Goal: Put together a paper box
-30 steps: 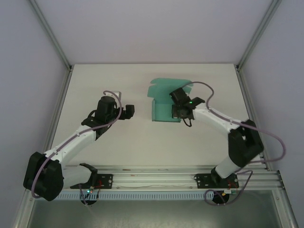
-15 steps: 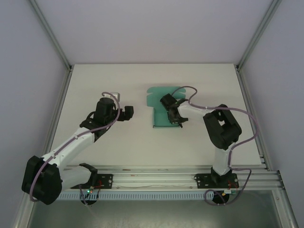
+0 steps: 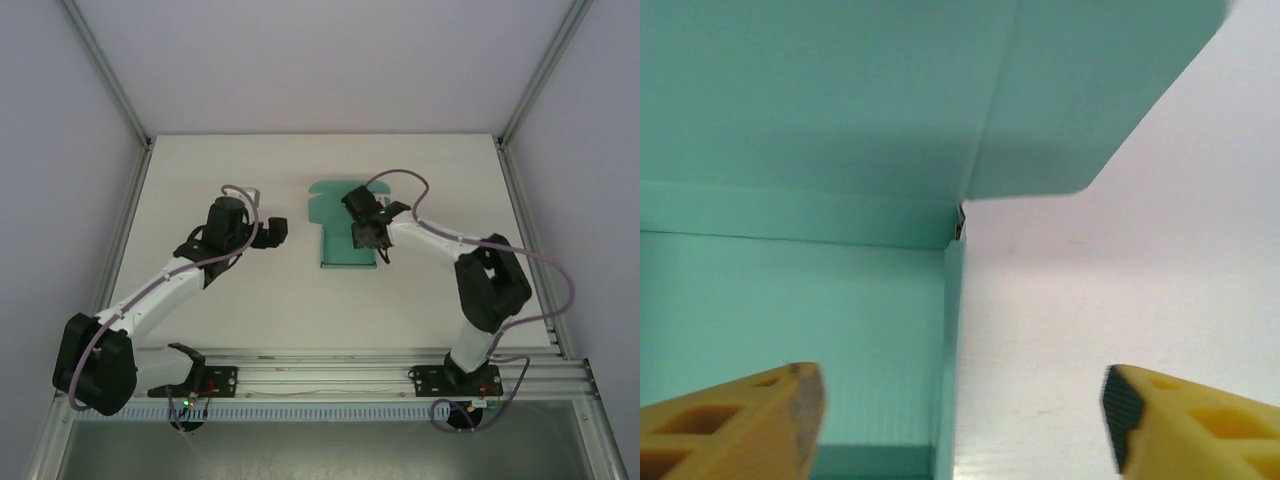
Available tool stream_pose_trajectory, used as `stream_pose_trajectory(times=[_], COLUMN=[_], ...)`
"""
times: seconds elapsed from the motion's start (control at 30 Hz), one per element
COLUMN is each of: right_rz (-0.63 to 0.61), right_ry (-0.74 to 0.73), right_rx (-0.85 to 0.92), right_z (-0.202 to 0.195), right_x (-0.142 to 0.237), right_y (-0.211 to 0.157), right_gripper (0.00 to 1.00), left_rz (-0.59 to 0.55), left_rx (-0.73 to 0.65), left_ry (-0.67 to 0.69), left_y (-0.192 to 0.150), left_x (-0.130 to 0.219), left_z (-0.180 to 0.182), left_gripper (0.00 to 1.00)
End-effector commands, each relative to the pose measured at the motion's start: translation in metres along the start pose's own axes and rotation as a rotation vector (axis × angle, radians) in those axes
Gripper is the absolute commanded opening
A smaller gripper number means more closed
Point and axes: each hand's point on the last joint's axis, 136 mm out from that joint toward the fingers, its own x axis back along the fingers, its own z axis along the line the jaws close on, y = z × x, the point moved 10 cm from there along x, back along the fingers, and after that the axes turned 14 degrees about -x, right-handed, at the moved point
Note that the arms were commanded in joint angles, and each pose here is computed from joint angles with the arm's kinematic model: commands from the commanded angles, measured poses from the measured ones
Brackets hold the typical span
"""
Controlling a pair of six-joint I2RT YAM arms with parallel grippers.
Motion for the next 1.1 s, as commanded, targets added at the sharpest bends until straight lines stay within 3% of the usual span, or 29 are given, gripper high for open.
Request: stream_pose_trajectory(times=[0.0,0.1,0.23,0.3,0.4,0.53,0.8,1.07], right_rz=[-0.080,-0.132,-0.136,-0.153,-0.064,0.078,0.216,0.275], right_ry=[0.085,0.212,0.455,0.490,0.519,0.573,0.650,0.677], right_rx=[0.046,0.136,0.342,0.428,0.505,0.616,0.684,0.705], right_z=[-0.013,-0.029,-0.045,-0.050,-0.055,-0.057,-0.059,-0.055], right_x=[0.028,0.038,0.040,0.035,0.024,0.009,-0.024,-0.044], right_y=[0.018,0.030,0.044,0.055,0.073,0.089,0.109,0.114], right_gripper=[0.90,1.00,1.00,1.00,0.99,0.91,0.77,0.53], left_rz=[-0.040,-0.015,0.017,0.026,0.106,0.180,0.286,0.277], left_rx=[-0.081,-0.121,-0.217,-0.278,-0.389,-0.515,-0.540,-0.565], left_ry=[-0.076,-0.108,-0.272,-0.318,-0.420,-0.560,-0.659,-0.634], left_y=[0.025,0.039,0.056,0.065,0.075,0.074,0.077,0.084], left_x=[-0.005,-0.023,-0.052,-0.066,-0.080,-0.096,-0.132,-0.142], left_z=[-0.005,-0.004,-0.007,-0.008,-0.013,-0.018,-0.019,-0.016], left_gripper=[1.00,1.00,1.00,1.00,1.00,1.00,0.98,0.67])
